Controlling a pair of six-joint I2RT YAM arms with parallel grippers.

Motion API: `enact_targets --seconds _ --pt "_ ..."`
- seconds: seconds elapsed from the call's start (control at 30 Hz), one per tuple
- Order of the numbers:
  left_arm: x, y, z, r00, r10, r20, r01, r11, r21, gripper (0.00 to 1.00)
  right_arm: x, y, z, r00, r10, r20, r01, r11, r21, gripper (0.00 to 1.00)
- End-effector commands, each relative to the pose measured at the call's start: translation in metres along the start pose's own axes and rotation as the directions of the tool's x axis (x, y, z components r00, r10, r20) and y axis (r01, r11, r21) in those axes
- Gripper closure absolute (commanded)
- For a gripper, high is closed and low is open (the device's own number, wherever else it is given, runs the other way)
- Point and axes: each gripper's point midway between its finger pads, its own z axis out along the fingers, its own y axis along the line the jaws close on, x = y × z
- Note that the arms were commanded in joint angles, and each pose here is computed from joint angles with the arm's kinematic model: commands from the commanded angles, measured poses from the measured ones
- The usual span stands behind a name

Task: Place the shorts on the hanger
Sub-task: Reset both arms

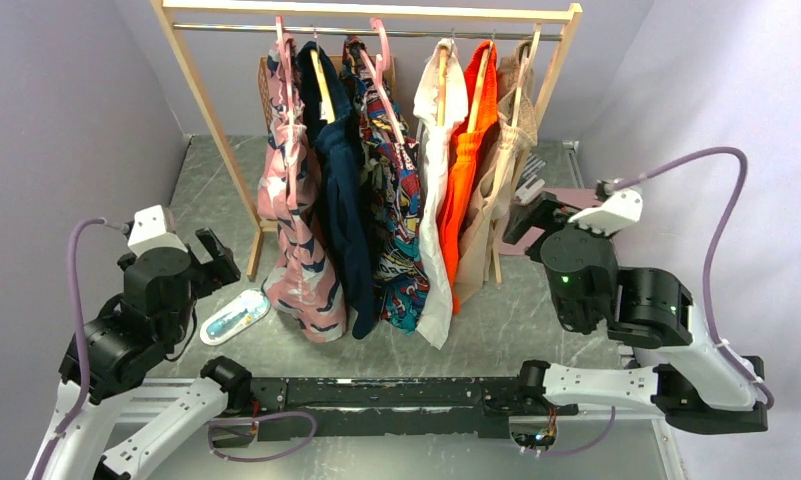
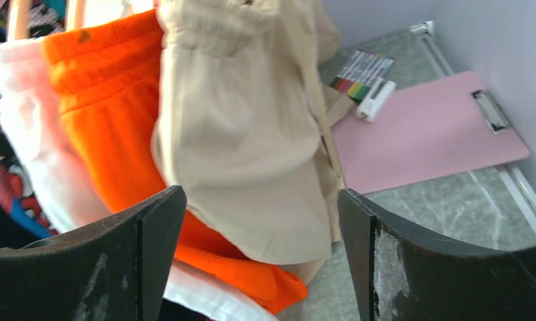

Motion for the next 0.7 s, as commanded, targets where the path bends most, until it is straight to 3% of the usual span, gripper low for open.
enact_targets --seconds 0.0,0.07,0.23,0.33,0.53,0.67 --pt "0.015 0.014 -0.001 0.996 -0.088 -0.005 0.088 0.995 -0.053 0.01 -0.01 -0.055 -0.007 0.994 0.057 0.089 -0.069 0.989 0.134 0.08" --pt "0.017 0.01 -0.001 0.996 -0.094 0.005 0.094 0.995 -0.013 0.0 0.001 -0.058 -0.005 0.997 0.021 0.076 -0.031 0.989 0.145 0.01" --pt "0.013 0.007 -0.006 0.994 -0.102 0.03 0.1 0.994 0.039 0.0 0.02 -0.048 0.002 0.994 -0.099 0.04 0.091 0.98 0.176 0.0" --pt "0.011 0.008 -0.005 0.994 -0.101 0.043 0.1 0.994 0.034 0.0 0.023 -0.042 0.005 0.994 -0.103 0.047 0.092 0.978 0.185 0.0" --pt "0.014 0.01 0.003 0.996 -0.086 0.029 0.087 0.996 -0.019 0.01 0.008 -0.023 0.011 0.983 -0.157 0.094 0.139 0.974 0.177 0.0" --pt "0.008 0.0 0.002 0.999 -0.037 0.033 0.036 0.999 0.036 0.0 -0.034 -0.009 0.008 0.971 -0.189 0.148 0.158 0.967 0.2 0.0"
